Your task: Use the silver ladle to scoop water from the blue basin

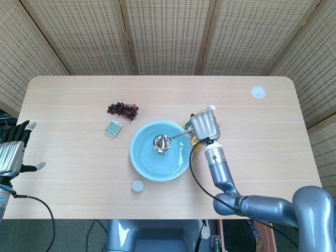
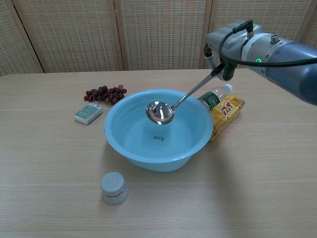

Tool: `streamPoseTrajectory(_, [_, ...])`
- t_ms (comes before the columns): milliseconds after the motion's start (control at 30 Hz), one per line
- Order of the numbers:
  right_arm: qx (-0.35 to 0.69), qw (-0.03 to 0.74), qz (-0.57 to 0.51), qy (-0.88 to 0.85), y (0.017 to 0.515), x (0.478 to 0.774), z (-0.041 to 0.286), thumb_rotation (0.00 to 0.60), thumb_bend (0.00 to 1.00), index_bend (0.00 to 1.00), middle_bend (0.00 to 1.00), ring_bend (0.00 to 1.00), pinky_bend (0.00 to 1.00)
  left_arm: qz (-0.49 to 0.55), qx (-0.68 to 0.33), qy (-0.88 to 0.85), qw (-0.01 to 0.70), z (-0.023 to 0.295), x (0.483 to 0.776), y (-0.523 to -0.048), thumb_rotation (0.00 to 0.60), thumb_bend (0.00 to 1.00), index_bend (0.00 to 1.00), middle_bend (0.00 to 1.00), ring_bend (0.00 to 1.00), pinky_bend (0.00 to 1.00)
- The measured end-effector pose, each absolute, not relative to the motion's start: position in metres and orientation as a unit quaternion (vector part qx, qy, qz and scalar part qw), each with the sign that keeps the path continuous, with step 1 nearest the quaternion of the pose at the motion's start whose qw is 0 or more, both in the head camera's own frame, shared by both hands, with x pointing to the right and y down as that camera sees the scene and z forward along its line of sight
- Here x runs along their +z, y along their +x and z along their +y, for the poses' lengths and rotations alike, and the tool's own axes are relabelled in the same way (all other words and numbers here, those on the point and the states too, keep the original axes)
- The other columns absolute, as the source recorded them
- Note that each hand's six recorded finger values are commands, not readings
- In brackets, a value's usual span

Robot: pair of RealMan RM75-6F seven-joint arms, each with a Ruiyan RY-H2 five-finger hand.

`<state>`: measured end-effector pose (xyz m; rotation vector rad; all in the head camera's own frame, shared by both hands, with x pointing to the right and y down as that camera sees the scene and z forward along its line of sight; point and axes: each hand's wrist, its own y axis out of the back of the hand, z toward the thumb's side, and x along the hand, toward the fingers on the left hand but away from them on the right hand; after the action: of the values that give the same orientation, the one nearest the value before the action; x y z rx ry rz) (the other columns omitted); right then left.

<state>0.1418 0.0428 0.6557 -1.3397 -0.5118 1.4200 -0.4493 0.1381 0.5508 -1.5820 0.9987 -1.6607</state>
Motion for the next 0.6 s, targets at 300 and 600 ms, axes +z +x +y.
streamPoseTrajectory(300, [0.569, 0.596, -0.199, -0.53, 0.132, 0.664, 0.052, 0.6, 0.7, 0.73, 0.95, 0.97, 1.0, 0.376, -0.631, -0.602, 0.314, 0.138, 0.553, -0.447, 0.6, 0.0, 0.0, 0.0, 0.0, 0.0])
streamPoseTrajectory(600, [0.562, 0.639, -0.167, -0.499, 0.136, 0.676, 0.062, 0.6, 0.7, 0.73, 0.95, 0.97, 1.0, 0.376, -0.632, -0.601, 0.314, 0.138, 0.553, -0.447, 0.6, 0.0, 0.0, 0.0, 0.0, 0.0])
